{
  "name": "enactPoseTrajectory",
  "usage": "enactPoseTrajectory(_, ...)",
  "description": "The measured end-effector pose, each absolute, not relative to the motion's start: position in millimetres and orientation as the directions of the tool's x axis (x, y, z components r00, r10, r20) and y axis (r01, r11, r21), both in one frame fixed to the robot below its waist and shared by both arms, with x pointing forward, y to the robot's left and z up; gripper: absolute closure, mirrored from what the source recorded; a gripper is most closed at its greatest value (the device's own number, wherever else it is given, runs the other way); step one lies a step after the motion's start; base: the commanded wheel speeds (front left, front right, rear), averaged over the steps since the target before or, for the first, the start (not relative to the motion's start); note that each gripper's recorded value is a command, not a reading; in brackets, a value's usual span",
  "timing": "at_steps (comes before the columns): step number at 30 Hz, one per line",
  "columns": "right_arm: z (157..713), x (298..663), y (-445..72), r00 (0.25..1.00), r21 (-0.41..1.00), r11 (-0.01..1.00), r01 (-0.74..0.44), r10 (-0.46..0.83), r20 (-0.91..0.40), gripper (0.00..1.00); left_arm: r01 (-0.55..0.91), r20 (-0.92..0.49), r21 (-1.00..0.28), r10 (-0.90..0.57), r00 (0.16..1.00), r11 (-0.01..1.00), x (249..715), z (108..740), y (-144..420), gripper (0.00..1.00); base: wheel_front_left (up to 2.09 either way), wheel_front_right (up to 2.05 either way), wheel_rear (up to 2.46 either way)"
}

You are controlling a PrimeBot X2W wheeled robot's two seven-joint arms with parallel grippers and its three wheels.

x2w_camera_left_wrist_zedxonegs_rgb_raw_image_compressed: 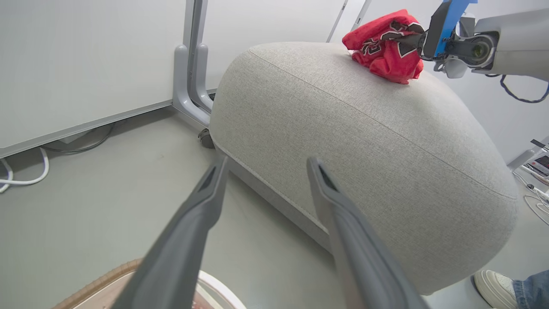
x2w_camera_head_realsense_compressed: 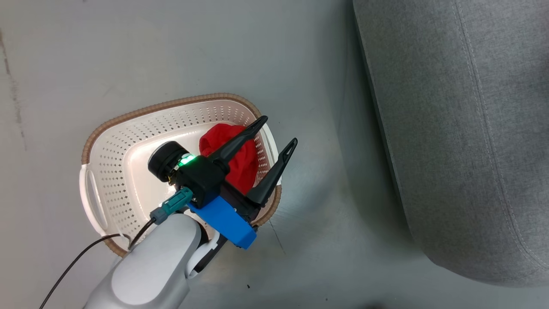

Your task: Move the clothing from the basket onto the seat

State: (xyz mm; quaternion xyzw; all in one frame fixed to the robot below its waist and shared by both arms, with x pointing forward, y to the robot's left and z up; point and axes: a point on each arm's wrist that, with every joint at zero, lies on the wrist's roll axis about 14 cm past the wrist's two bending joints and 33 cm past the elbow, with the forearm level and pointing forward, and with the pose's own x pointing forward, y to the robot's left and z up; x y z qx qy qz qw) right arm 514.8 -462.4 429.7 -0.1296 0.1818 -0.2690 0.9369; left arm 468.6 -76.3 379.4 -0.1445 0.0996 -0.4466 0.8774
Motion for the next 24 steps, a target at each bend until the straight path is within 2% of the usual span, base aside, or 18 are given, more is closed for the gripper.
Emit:
enactPoseTrajectory(4,434,516,-459,0.794,-0.35,0.821,0.45,-0.547,-0.263,1.0,0.753,-0.041,-0.343,-0.81,0.585,0.561,469,385,-77,0.0,0.0,0.0,0.0)
enactPoseTrajectory(5,445,517,-459,0.802,-0.355,0.816,0.457,-0.55,-0.233,0.84,0.754,-0.037,-0.339,-0.808,0.587,0.563,468,389,-77,0.0,0.0,0.0,0.0)
enactPoseTrajectory(6,451,518,-459,0.806,-0.353,0.813,0.463,-0.552,-0.214,0.51,0.753,-0.035,-0.337,-0.807,0.59,0.565,468,392,-77,0.0,0.0,0.0,0.0)
enactPoseTrajectory(7,454,518,-456,0.809,-0.355,0.814,0.46,-0.549,-0.209,0.0,0.753,-0.032,-0.334,-0.805,0.593,0.567,468,396,-77,0.0,0.0,0.0,0.0)
enactPoseTrajectory(16,465,500,-420,0.849,-0.348,0.85,0.395,-0.482,-0.215,0.0,0.704,0.001,-0.33,-0.745,0.667,0.629,462,433,-61,0.0,0.0,0.0,0.0)
enactPoseTrajectory(24,484,462,-384,0.898,-0.298,0.892,0.339,-0.401,-0.179,0.0,0.633,0.007,-0.32,-0.666,0.745,0.705,432,462,-32,0.0,0.0,0.0,0.0)
